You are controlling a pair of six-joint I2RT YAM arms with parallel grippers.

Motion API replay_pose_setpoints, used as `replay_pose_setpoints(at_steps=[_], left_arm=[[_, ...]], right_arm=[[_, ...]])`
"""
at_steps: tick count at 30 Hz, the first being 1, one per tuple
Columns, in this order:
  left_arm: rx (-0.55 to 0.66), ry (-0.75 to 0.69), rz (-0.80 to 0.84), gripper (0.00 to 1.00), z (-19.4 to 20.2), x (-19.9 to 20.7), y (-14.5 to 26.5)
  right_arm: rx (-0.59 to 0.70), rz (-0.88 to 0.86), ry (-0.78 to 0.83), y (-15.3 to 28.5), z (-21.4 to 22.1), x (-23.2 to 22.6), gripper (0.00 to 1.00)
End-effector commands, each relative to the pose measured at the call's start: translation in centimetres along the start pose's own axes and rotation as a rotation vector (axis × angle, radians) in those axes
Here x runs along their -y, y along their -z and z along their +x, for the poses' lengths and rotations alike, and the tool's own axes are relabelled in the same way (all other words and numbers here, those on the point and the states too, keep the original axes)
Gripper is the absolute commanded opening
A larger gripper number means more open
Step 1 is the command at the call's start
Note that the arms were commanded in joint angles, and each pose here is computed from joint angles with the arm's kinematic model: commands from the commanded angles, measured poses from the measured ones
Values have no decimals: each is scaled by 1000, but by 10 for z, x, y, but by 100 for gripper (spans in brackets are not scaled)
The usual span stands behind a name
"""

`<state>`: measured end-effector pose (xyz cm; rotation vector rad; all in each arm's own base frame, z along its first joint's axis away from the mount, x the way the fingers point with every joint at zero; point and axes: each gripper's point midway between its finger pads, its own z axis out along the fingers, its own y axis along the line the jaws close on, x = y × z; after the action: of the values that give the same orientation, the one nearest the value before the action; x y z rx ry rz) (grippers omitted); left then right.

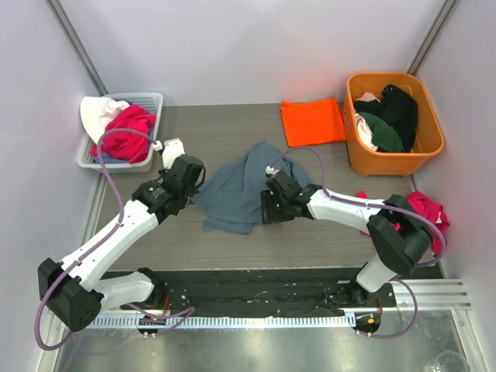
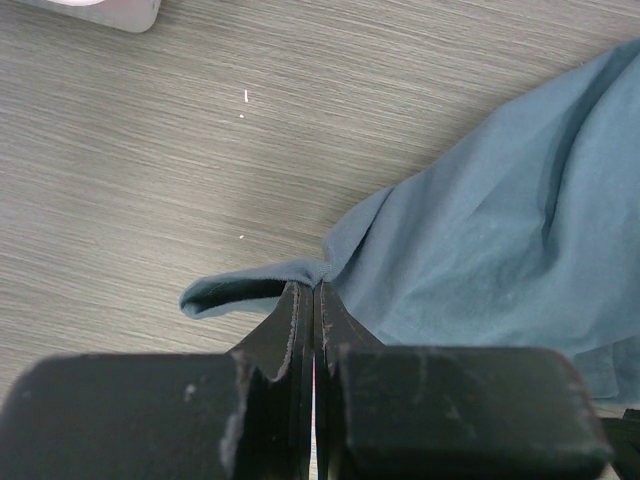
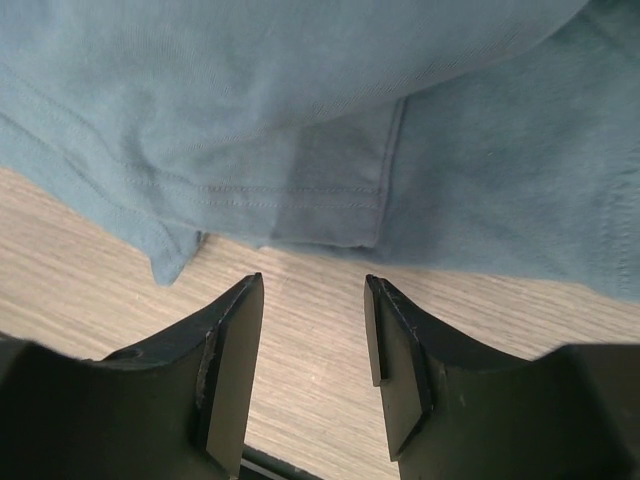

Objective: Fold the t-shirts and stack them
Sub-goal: Flatten the tshirt out

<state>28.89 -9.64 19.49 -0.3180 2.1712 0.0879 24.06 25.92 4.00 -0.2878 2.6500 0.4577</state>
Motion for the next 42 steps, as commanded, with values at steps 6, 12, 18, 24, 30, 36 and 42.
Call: replay_pose_setpoints(at_steps=[6, 12, 18, 24, 30, 36, 42], left_arm=[[26, 33, -6, 0, -6, -5, 4], [24, 30, -13, 0, -5, -7, 4], [19, 26, -18, 0, -1, -9, 3], [9, 24, -22, 0, 3, -10, 2], [12, 22, -28, 0, 3, -11, 2], [9, 19, -28, 0, 4, -10, 1], [8, 16, -27, 0, 3, -10, 0]], right_arm=[[122, 31, 21, 12, -40, -6, 52], [105, 41, 27, 5, -38, -5, 52], [106, 63, 39, 1, -39, -1, 52], [97, 75, 49, -7, -38, 1, 52], [91, 78, 51, -11, -37, 2, 51], [86, 89, 53, -13, -34, 6, 46], [80, 94, 53, -14, -32, 7, 42]])
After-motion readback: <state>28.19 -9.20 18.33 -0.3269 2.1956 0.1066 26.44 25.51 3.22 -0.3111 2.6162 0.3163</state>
